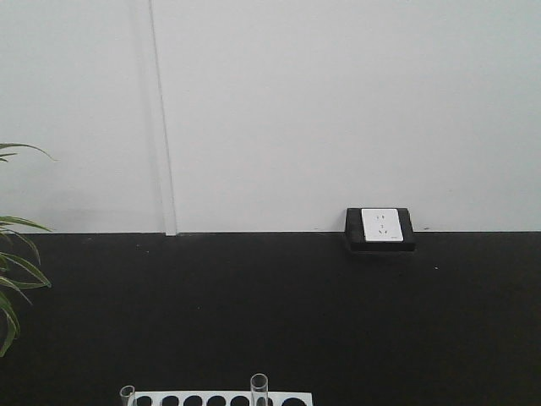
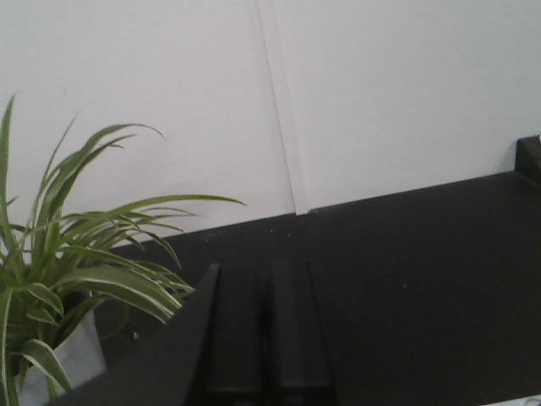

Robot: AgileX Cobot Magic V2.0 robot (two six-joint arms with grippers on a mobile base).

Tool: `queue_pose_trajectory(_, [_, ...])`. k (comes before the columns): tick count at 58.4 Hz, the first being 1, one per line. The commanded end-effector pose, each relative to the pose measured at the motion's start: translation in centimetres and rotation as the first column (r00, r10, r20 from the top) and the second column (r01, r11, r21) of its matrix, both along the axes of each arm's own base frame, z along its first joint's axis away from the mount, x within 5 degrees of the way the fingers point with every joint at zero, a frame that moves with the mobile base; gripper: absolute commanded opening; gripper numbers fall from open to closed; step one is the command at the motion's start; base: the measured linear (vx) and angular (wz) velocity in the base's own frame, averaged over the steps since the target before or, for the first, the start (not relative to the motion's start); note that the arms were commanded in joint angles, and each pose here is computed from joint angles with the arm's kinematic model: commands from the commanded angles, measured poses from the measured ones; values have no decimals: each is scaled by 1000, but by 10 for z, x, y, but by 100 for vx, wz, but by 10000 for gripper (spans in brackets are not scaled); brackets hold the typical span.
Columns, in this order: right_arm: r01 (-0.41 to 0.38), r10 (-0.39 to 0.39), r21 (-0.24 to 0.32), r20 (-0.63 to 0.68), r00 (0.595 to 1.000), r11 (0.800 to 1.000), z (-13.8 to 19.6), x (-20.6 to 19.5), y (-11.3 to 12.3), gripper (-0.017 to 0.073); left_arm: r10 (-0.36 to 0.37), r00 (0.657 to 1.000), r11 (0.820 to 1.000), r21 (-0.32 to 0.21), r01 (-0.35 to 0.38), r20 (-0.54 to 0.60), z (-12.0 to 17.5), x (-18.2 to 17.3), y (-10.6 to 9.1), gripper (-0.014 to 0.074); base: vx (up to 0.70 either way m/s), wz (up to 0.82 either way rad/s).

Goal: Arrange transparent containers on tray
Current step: 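Lower the open left gripper around a clear test tube and close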

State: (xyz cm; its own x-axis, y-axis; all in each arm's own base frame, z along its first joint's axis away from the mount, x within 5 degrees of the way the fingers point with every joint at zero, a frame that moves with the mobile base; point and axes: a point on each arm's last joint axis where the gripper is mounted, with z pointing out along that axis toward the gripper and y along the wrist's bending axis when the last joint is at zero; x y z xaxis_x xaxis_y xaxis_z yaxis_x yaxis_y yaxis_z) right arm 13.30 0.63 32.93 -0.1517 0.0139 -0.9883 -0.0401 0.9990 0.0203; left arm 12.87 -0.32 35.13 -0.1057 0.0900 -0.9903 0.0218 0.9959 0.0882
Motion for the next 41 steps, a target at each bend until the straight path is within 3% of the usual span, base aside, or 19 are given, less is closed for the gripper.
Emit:
queue_pose_trajectory(1, [0,0,0,78,997,1000,14,5,0,165,-13,999,1000,0,13,45,9,12,-2,325,0,0])
queue_pose_trajectory(12, [1,-1,-2,48,999,1000,11,9,0,335,-29,999,1000,-5,29,22,0,36,-4,490,0,0])
queue_pose_trajectory(19, [1,-1,-2,48,999,1000,11,9,0,414,-30,1000,997,-74,29,-7,-7,51,-6,507,0,0])
queue_pose_trajectory(28, [1,-1,-2,48,999,1000,11,9,0,440,-27,989,987,-160,3,-147,-37,69,-8,506,0,0])
queue_pose_trajectory(32, [1,-1,-2,48,999,1000,11,9,0,439,-44,980,985,-172,10,-193,-59,72,-12,506,0,0])
queue_pose_trajectory(41, [1,-1,-2,48,999,1000,11,9,0,439,-123,980,970,-229,84,-159,-99,66,-26,506,0,0])
